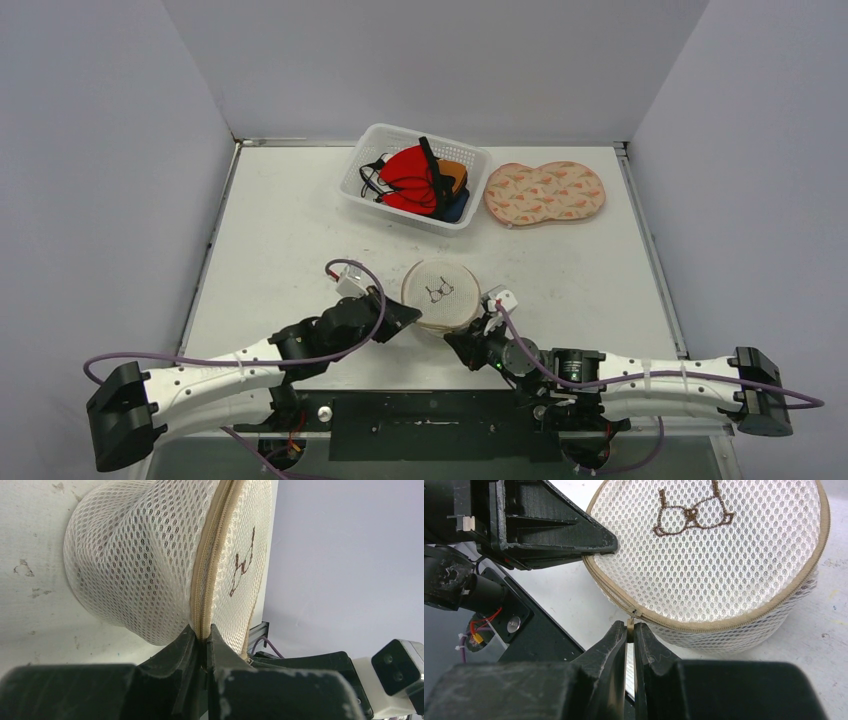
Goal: Unzip the laundry bag and remove the bra
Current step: Unzip the laundry bag at the center of the board.
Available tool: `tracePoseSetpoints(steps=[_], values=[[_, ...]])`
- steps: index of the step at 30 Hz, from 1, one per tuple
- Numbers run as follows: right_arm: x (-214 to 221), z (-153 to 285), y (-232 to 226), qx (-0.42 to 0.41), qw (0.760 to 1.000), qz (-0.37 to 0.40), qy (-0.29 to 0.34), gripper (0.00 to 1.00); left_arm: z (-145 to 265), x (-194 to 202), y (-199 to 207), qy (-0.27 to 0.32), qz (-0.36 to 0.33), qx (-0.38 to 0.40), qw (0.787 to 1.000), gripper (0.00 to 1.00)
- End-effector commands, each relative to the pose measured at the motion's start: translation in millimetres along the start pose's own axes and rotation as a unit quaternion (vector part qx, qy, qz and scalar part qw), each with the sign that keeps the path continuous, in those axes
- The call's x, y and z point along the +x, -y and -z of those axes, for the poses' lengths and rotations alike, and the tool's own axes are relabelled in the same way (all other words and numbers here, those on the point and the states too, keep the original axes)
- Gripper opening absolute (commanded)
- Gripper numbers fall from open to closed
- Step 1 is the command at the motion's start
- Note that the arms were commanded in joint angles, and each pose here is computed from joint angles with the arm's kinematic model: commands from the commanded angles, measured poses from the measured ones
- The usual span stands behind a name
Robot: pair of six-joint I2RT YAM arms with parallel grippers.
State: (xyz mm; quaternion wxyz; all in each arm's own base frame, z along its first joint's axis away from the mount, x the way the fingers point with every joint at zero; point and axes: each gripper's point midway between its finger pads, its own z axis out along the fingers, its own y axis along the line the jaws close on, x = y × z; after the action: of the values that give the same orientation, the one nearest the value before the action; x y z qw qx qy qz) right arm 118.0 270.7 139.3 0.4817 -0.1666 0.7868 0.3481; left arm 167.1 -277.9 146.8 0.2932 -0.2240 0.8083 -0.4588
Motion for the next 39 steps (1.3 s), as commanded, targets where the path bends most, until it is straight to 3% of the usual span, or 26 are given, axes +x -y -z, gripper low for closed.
tracePoseSetpoints(steps=[1, 13, 14, 16, 18, 23, 27, 30, 39], values=[[-3, 2, 5, 0.012, 1.0, -0.006, 0.011, 0.05, -2, -10, 16, 0.01, -0.02, 0.025, 0.999, 0.0], [-1, -6, -12, -0.018, 1.0, -0.011, 0.009, 0.05, -42, -34, 67, -0.086, -0.152, 0.059, 0.983, 0.03], [-1, -7, -14, -0.02, 1.0, -0.011, 0.009, 0.05, -44, -34, 67, -0.092, -0.158, 0.052, 0.982, 0.07], [-3, -10, -18, -0.023, 1.0, -0.01, 0.01, 0.05, -45, -34, 63, -0.091, -0.158, 0.036, 0.983, 0.33], [-4, -12, -21, -0.026, 1.0, -0.009, 0.012, 0.05, -38, -35, 49, -0.086, -0.143, 0.014, 0.986, 0.5], [-10, -18, -31, -0.036, 0.999, -0.002, 0.015, 0.05, -4, -34, 17, -0.066, -0.109, -0.011, 0.992, 0.76], [-12, -23, -38, -0.043, 0.999, 0.009, 0.013, 0.05, 19, -25, -2, -0.055, -0.072, -0.002, 0.996, 0.79], [-12, -27, -41, -0.045, 0.999, 0.014, 0.013, 0.05, 24, -17, 7, -0.05, -0.056, 0.033, 0.997, 0.79], [-12, -28, -42, -0.043, 0.999, 0.014, 0.01, 0.05, 0, 4, 44, -0.051, -0.103, 0.035, 0.993, 0.73]])
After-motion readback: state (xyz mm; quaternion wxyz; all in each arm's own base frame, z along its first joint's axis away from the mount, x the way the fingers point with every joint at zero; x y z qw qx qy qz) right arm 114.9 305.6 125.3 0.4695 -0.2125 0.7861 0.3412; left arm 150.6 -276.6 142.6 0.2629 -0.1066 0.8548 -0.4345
